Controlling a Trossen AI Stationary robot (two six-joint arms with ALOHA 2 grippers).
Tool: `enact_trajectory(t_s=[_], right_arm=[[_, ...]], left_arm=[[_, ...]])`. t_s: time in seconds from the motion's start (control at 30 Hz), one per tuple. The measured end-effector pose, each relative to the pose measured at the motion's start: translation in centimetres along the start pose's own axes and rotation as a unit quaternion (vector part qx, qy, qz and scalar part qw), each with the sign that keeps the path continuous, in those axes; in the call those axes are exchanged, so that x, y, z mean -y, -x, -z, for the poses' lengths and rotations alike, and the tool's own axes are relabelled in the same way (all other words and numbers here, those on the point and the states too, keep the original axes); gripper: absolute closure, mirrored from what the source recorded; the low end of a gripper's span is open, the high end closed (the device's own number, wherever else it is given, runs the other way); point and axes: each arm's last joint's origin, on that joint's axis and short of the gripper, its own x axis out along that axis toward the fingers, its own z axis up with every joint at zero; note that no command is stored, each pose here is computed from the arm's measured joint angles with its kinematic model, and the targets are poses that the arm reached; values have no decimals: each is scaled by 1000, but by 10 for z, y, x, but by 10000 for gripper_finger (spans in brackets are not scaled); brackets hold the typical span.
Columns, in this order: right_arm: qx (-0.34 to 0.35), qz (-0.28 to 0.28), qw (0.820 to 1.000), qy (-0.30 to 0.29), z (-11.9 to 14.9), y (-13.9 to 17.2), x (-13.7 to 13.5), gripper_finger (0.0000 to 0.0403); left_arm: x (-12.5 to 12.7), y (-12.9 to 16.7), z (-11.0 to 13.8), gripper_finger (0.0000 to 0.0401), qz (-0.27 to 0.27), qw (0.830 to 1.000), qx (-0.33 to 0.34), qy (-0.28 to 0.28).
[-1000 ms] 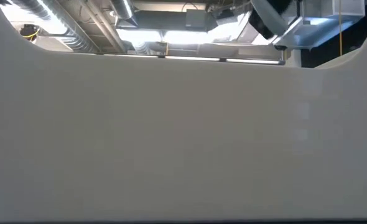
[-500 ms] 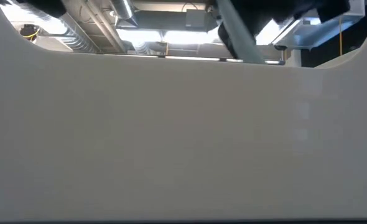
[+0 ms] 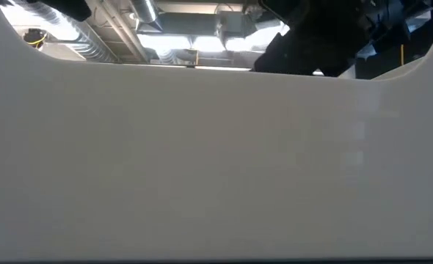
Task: Sort silverware by color (type)
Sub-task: Put the middle right blue spoon into the white bin, then put the top blue spoon into the white bin
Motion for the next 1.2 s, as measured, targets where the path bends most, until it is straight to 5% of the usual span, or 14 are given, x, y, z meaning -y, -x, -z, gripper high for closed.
enact_trajectory(t_s=[0.27, 0.53, 0.83, 1.2], right_arm=[[-1, -26, 1000, 9, -15, 18, -9, 221], [-22, -22, 997, 77, -23, 55, -40, 213], [24, -72, 988, 136, 31, 56, -71, 216], [54, -33, 989, 137, 79, 67, -39, 216]], left_arm=[[1, -1, -1, 276, 22, 999, -23, -7], [-21, -12, -12, 276, 5, 997, -76, 17], [-93, 1, -43, 276, -91, 988, -121, 43], [-196, -15, -61, 276, -213, 954, -204, 54]])
